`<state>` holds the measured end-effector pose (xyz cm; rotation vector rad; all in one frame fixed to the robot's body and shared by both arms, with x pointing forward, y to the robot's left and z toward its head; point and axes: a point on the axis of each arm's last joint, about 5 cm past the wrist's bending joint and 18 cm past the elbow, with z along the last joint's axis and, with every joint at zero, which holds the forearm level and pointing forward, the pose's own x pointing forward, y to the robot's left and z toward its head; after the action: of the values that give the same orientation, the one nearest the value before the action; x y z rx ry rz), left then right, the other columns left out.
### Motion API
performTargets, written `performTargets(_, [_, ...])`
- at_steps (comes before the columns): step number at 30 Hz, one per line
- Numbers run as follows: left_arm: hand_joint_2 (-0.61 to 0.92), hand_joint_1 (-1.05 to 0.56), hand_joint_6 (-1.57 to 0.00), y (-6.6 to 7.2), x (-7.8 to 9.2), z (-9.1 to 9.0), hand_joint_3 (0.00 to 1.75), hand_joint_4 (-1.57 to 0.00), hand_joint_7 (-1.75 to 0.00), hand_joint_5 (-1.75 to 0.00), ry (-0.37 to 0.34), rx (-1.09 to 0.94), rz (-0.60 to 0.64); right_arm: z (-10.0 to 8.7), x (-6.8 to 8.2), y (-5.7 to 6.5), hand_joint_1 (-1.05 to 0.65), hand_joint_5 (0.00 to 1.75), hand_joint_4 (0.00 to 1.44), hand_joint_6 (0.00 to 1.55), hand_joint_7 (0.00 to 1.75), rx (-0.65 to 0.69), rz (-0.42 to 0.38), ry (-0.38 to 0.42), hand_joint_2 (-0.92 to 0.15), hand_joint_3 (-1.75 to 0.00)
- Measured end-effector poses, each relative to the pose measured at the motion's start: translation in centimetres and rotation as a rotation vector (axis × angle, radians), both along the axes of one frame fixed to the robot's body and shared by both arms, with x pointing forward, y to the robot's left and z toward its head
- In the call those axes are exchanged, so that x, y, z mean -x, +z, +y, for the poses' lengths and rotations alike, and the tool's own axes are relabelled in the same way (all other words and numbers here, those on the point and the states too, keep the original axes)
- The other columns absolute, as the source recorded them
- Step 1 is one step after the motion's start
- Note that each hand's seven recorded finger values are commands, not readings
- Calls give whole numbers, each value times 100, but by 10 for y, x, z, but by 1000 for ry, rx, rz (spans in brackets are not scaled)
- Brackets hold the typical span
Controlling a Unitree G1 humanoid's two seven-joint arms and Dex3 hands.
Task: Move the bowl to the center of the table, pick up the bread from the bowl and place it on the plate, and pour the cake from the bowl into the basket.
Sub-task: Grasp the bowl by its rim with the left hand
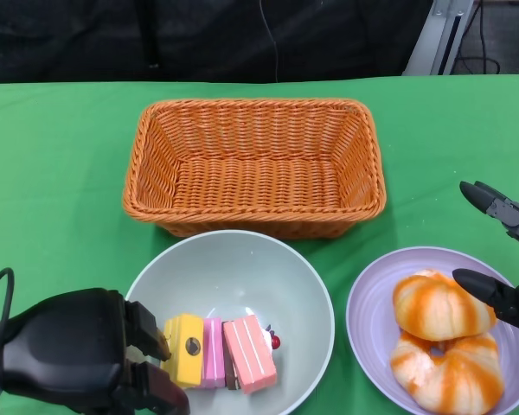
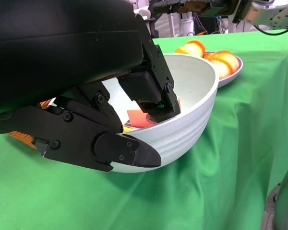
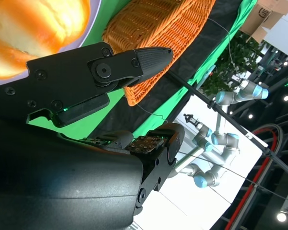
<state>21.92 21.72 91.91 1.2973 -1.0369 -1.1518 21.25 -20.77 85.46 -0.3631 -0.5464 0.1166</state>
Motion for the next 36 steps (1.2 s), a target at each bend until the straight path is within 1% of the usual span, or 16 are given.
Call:
performTargets(4, [92,-42,-95,-1,0,-3,10,-97,-4,-13,0,5,-1,0,0,0,-64,15,48,48,0,-1,0,0,-92,-15])
performTargets(7, [92,-43,-96,-4,1,-5,6,-98,-4,-13,7,9,-10,0,0,0,-64,15,48,48,1,-1,-1,-1,-92,-15])
performTargets(13, [92,-42,-95,-6,2,-7,3,-98,-3,-13,18,27,-57,0,0,0,-63,15,48,49,1,-2,-2,-3,-92,-16])
performTargets(18, [91,-43,-99,-8,2,-8,1,-106,-3,-18,39,45,-95,-1,0,0,-62,15,49,49,1,-8,-2,-6,-92,-14])
performTargets(19, [92,-43,-100,-8,2,-8,1,-104,-3,-26,40,49,-100,-1,0,0,-62,15,49,49,1,-10,-1,-7,-92,-14])
performTargets(20, [92,-43,-102,-8,2,-8,1,-96,-3,-46,38,51,-103,-1,0,0,-62,14,49,49,1,-12,-1,-7,-92,-14])
performTargets(21, [92,-42,-104,-8,2,-8,1,-86,-3,-70,37,52,-105,-1,0,0,-62,14,49,49,1,-15,-1,-8,-92,-14])
performTargets(23, [92,-42,-108,-8,2,-8,1,-77,-5,-99,36,57,-108,-1,0,0,-61,15,49,49,1,-16,0,-7,-92,-14])
performTargets(27, [90,-41,-113,-8,2,-8,0,-72,-11,-127,32,73,-108,-1,1,-1,-61,15,49,49,1,-18,1,-4,-92,-14])
performTargets(28, [90,-41,-113,-8,2,-8,0,-71,-12,-131,31,78,-108,-1,1,-1,-61,15,49,49,0,-18,0,-3,-92,-14])
performTargets(30, [90,-41,-113,-8,3,-8,0,-69,-14,-135,30,80,-107,-1,1,-1,-60,15,49,49,0,-18,1,-2,-92,-14])
performTargets(36, [88,-41,-111,-8,3,-8,0,-72,-14,-127,24,82,-100,-1,2,-2,-60,15,49,50,1,-18,3,-4,-92,-15])
